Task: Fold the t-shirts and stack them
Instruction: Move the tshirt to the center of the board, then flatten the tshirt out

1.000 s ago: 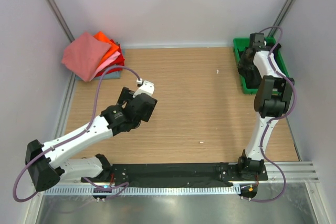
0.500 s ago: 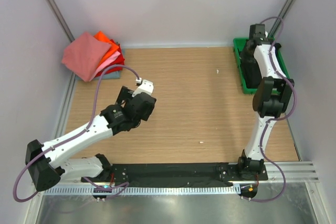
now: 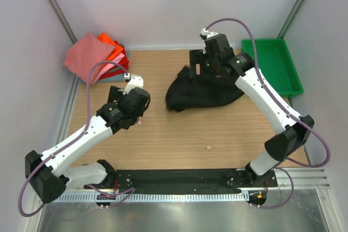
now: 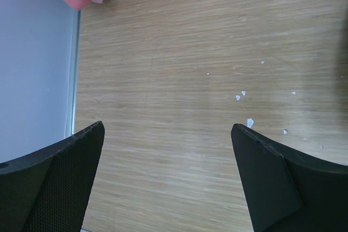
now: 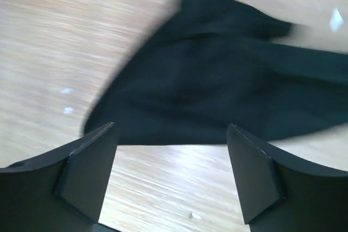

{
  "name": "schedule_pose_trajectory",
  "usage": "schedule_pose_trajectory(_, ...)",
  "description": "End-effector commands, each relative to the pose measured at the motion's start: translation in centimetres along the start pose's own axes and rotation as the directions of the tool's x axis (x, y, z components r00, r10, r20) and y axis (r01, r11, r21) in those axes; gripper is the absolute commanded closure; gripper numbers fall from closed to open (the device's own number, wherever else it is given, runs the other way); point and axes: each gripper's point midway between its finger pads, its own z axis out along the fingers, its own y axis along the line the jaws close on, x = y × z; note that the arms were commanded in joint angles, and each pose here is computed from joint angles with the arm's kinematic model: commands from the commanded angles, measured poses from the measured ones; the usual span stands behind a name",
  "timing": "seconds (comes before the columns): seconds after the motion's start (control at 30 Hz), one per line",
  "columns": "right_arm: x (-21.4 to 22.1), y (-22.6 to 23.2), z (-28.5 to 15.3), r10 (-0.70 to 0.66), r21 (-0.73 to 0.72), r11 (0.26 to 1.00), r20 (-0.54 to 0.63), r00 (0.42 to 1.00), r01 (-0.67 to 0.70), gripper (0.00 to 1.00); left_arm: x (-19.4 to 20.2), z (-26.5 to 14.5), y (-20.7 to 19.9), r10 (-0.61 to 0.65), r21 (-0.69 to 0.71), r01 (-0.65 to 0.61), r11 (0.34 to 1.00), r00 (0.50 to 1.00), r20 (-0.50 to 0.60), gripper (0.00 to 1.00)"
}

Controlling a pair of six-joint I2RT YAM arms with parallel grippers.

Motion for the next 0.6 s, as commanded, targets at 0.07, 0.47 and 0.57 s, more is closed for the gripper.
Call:
schedule_pose_trajectory(0.07,5.1,-6.8,0.8,0.109,0.259,0.962,-0.067,0.992,-0.088,0.11,-1.3,-0.4,2.0,-0.088,-0.060,0.091,0.994,0.995,0.046,0.00)
schedule_pose_trajectory(0.47,13.3,-7.6,3.0,0.159,0.221,0.968,-0.154,0.975,-0.123,0.09,-2.7,0.4,-3.7,-0.091,0.185,0.097,0.978,0.995,-0.040,0.00)
schedule_pose_trajectory(0.57,13.3,-9.2,4.9,0.132,0.292,0.953,-0.168,0.977,-0.079,0.09,-3.1,1.8,-3.3,-0.123,0.186,0.135,0.973,0.990,-0.075,0.00)
